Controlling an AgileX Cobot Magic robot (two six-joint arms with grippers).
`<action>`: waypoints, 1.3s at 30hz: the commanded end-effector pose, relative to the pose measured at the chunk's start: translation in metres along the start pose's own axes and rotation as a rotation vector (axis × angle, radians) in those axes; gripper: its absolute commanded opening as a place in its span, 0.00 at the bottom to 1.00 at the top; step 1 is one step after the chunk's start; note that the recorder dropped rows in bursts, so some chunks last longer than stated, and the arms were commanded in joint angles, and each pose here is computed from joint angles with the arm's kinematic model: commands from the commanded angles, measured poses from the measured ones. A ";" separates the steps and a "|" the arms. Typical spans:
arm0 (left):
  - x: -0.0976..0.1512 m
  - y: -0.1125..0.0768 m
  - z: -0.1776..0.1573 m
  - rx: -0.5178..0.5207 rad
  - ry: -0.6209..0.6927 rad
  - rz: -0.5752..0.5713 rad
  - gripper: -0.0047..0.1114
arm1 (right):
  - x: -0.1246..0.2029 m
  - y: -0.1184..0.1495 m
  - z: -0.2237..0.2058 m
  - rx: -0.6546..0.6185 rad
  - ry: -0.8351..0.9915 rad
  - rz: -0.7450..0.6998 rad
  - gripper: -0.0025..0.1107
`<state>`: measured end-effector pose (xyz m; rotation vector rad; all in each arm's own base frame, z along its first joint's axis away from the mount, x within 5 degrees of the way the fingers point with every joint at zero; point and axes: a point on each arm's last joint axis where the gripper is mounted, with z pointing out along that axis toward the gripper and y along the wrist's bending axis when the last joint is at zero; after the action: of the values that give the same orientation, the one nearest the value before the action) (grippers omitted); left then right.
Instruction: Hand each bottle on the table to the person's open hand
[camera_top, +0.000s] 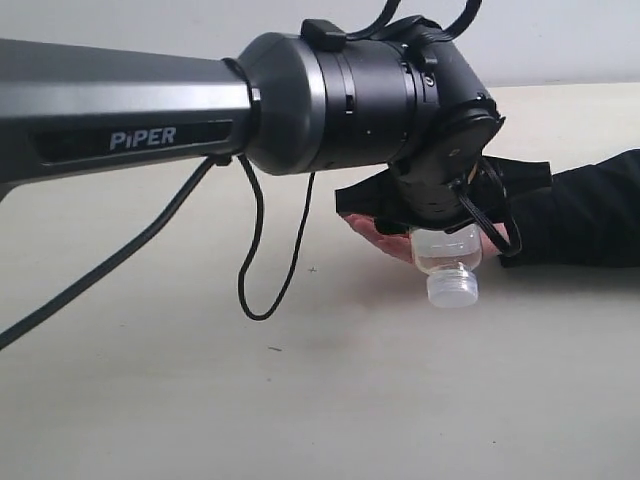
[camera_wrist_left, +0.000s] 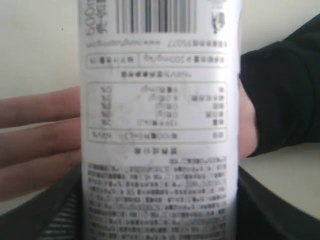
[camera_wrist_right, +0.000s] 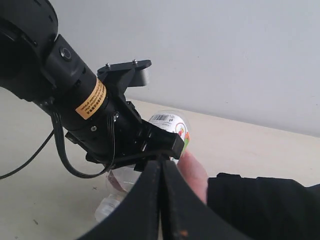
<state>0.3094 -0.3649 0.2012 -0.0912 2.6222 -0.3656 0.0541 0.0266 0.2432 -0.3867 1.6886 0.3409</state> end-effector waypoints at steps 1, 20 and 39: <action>-0.005 0.003 0.002 -0.009 -0.029 0.009 0.04 | 0.001 0.000 0.000 0.002 -0.006 0.001 0.02; 0.006 0.010 0.023 -0.058 0.042 0.042 0.60 | 0.001 0.000 0.000 0.002 -0.006 0.001 0.02; -0.005 0.004 -0.004 -0.007 0.025 0.169 0.94 | 0.001 0.000 0.000 0.001 -0.006 0.005 0.02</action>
<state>0.3124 -0.3633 0.1821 0.0938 2.6711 -0.2785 0.0541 0.0266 0.2432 -0.3867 1.6886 0.3409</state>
